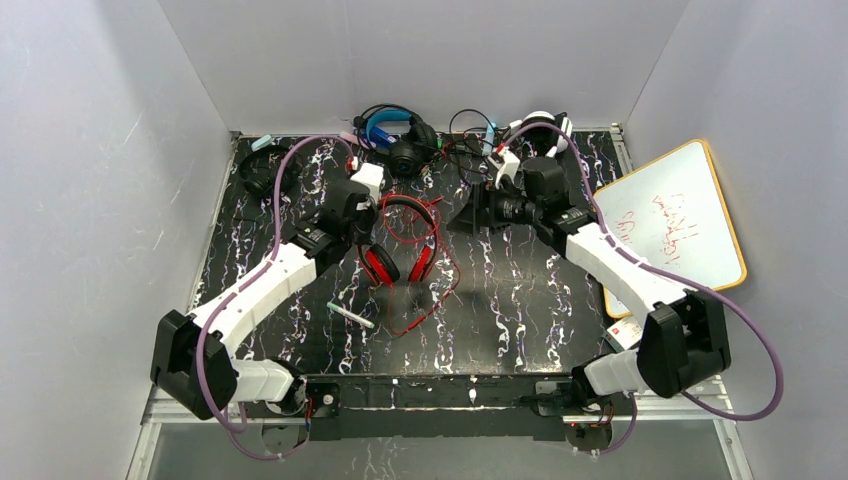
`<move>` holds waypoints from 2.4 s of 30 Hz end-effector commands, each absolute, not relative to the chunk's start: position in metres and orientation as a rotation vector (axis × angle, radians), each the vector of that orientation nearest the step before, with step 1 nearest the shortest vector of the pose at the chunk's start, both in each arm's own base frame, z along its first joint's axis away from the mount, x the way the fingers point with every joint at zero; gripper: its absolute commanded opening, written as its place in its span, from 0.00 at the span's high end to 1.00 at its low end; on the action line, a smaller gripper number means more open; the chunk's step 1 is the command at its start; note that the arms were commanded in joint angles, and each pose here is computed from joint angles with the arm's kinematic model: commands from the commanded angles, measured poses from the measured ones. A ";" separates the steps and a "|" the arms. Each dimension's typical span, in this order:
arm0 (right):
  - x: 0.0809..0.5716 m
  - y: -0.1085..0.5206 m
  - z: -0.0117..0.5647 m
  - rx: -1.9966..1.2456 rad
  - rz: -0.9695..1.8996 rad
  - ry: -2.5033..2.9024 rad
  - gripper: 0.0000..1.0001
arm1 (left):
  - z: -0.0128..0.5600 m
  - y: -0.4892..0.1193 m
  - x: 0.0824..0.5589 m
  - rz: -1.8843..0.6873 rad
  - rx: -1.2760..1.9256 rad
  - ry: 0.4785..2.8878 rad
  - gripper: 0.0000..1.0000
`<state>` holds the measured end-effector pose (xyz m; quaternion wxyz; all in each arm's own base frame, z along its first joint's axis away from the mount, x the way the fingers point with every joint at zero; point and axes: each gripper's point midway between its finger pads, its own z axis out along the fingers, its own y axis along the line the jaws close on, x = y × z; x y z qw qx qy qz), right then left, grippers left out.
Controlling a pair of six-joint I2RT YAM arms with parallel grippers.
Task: Wrap the headphones
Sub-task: Pick up the headphones from the center of the board.
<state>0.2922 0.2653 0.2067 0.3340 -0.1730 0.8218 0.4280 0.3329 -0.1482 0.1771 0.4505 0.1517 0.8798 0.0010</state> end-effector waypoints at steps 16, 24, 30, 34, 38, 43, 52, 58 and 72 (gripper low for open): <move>0.333 0.303 0.198 0.092 1.413 2.214 0.24 | 0.197 -0.180 0.327 -0.174 0.433 2.099 1.00; 0.336 0.316 0.196 0.161 1.571 2.175 0.52 | 0.194 -0.184 0.327 -0.198 0.442 2.105 1.00; 0.333 0.307 0.203 0.242 1.592 2.127 0.99 | 0.189 -0.185 0.328 -0.197 0.449 2.121 1.00; 0.338 0.290 0.220 0.249 1.561 2.079 0.99 | 0.182 -0.180 0.331 -0.148 0.438 2.142 1.00; 0.356 0.259 0.249 0.239 1.391 2.017 0.99 | 0.167 -0.166 0.336 -0.028 0.410 2.205 1.00; 0.384 0.179 0.278 0.372 0.938 1.970 0.99 | 0.159 -0.157 0.340 0.060 0.390 2.252 1.00; 0.347 0.011 0.268 0.946 0.102 1.750 0.99 | 0.175 -0.131 0.344 0.189 0.222 2.193 1.00; 0.336 0.016 0.262 0.879 0.116 1.811 0.95 | 0.195 -0.108 0.338 0.182 -0.230 2.188 0.99; 0.320 0.143 0.244 0.194 0.655 2.154 0.09 | 0.115 -0.129 0.288 -0.139 -0.927 2.269 0.97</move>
